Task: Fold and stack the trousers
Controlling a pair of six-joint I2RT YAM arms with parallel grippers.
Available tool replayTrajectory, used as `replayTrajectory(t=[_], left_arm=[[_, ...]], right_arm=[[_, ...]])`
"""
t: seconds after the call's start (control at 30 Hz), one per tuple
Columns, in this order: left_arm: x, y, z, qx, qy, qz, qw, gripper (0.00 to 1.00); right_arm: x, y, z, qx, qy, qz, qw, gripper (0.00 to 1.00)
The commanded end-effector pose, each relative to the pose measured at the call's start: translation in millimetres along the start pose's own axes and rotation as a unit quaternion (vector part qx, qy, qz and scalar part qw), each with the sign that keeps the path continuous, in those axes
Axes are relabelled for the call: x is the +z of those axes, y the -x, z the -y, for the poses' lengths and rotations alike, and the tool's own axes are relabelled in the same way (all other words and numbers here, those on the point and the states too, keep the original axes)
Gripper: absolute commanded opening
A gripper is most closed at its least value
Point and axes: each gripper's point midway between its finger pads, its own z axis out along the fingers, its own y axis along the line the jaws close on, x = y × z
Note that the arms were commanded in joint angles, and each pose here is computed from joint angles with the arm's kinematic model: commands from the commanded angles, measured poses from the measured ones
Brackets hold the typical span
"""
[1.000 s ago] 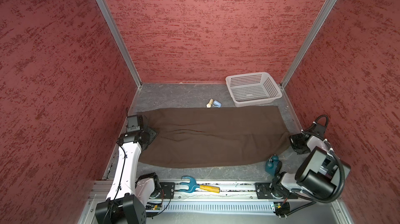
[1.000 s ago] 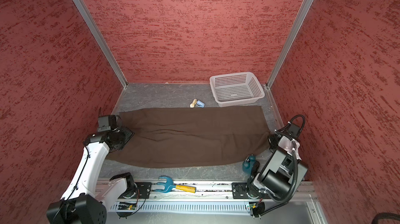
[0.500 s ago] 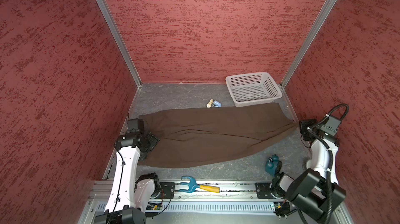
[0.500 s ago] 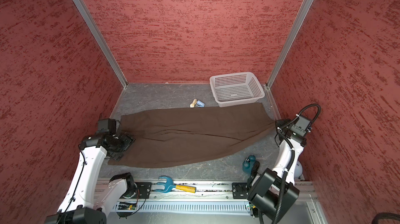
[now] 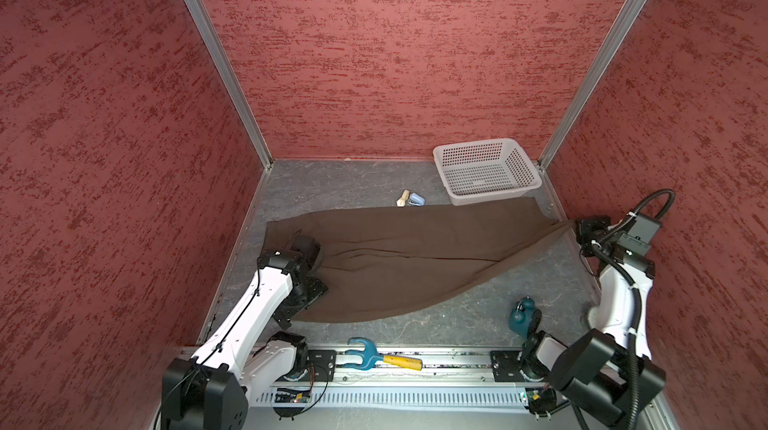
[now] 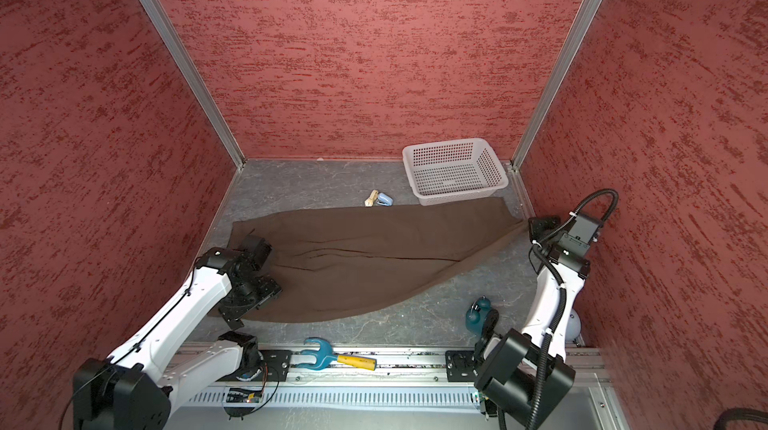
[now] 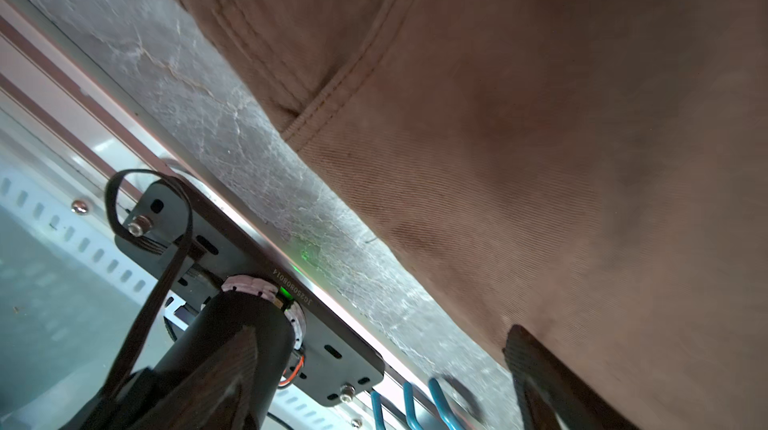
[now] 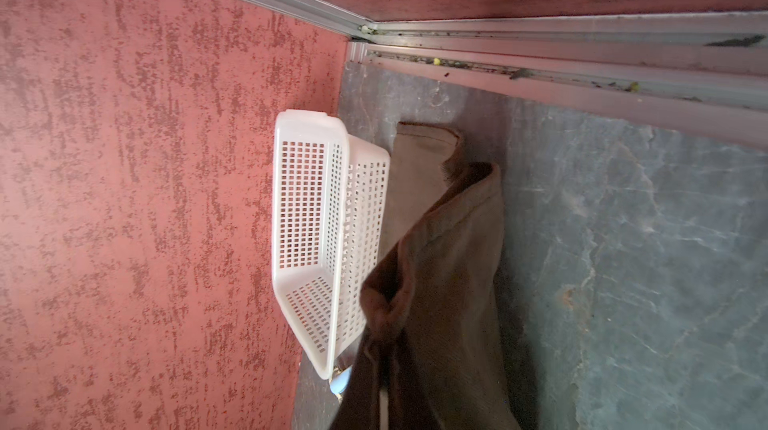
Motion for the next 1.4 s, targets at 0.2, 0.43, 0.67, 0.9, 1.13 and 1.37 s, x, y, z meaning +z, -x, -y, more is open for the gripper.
replayTrajectory(t=[0.2,0.43,0.67,0.9,1.13,1.37], left_arm=[[44,-5,0,-0.048,-0.006,-0.011,0.999,0.84],[43,15,6,-0.063,-0.032,0.001,0.997,0.15],[39,22,11,-0.097,-0.08,-0.012,0.992,0.0],[42,23,8,-0.123,-0.086,-0.002,0.989,0.66],[63,21,16,-0.138,-0.088,-0.019,0.986,0.8],[65,28,19,-0.134,-0.082,-0.027,0.987,0.0]], right_arm=[[-5,6,-41,-0.013,0.054,-0.003,0.998,0.0],[-10,10,-38,-0.017,0.039,0.014,0.999,0.0],[-13,12,-41,-0.018,0.041,0.022,0.999,0.0],[-12,11,-43,-0.018,0.047,0.017,0.999,0.0],[-12,10,-42,-0.02,0.047,0.015,0.999,0.0],[-9,12,-43,-0.019,0.049,0.014,0.999,0.0]])
